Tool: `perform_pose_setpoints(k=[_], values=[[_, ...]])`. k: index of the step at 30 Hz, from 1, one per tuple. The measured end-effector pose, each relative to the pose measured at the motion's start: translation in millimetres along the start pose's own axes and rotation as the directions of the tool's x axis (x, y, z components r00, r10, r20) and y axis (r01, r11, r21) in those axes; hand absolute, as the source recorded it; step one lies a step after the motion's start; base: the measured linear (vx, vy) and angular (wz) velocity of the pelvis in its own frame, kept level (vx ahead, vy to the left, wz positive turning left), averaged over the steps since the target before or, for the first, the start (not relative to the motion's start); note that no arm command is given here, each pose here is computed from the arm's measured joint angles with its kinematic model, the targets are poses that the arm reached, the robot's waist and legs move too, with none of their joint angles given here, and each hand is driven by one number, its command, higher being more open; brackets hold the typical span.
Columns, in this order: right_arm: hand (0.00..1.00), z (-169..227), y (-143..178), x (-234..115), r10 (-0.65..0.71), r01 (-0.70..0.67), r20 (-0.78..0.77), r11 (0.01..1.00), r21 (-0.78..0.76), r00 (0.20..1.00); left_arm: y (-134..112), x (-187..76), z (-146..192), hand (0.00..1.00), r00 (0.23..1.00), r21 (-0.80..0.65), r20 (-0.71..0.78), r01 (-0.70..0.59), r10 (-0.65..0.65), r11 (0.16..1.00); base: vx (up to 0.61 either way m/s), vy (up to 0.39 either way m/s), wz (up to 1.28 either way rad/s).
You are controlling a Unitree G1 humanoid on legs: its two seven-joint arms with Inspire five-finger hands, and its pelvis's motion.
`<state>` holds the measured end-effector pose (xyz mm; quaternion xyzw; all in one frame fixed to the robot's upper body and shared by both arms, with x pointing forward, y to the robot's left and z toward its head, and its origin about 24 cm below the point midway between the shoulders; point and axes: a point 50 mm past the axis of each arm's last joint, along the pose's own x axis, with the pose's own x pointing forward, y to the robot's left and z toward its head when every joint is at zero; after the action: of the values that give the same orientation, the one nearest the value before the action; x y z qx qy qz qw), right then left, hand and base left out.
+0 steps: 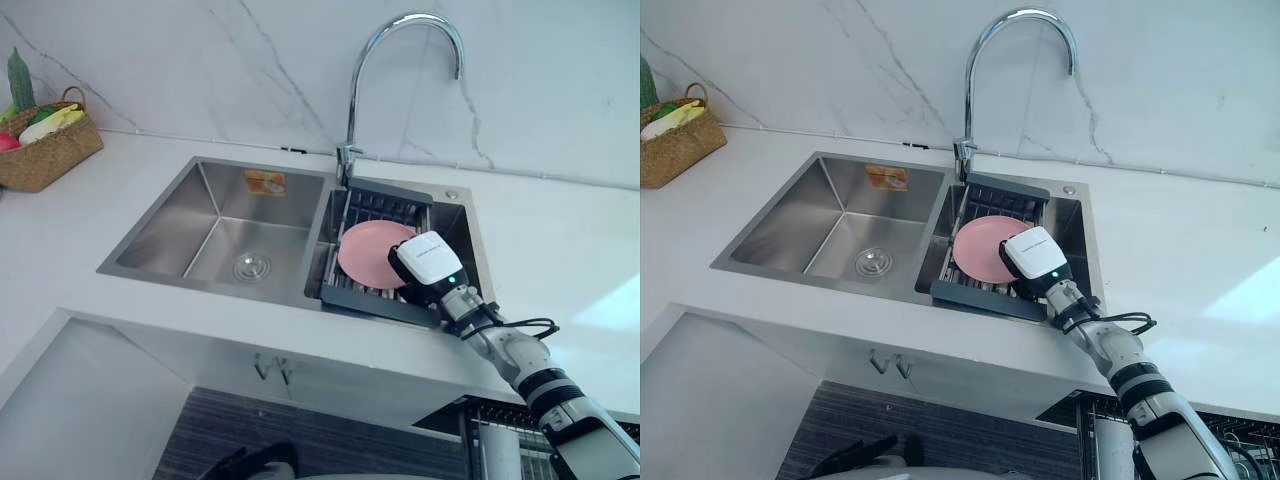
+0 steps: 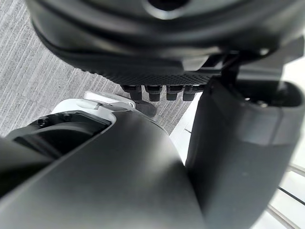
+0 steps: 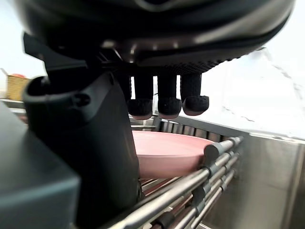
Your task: Walk over to the sink, pick up the cup, carry it to the dishwasher, place the cup inside the dishwasher, then close the dishwasher door
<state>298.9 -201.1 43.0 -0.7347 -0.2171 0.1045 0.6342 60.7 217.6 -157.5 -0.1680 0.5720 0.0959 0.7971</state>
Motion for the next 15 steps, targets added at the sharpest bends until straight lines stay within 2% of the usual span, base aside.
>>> perform_pose_setpoints(k=[8,11,15], values=[[0.00,-1.1,-0.9,-2.8,-0.044,0.044,0.013,0.999,-0.006,0.999,0.9,-0.5,1.1,1.00,1.000,0.018,0.009,-0.002,0.001,1.000,0.00,0.000,0.00],[0.00,5.8,-7.4,0.7,-0.202,0.202,-0.002,0.979,0.020,0.979,1.5,-0.8,1.3,1.00,1.000,0.017,0.016,-0.002,0.001,1.000,0.00,0.000,0.00],[0.00,13.2,-15.9,6.0,-0.321,0.322,-0.024,0.945,0.058,0.947,0.9,-0.9,3.2,1.00,1.000,0.018,0.026,0.001,-0.002,1.000,0.00,0.000,0.00]])
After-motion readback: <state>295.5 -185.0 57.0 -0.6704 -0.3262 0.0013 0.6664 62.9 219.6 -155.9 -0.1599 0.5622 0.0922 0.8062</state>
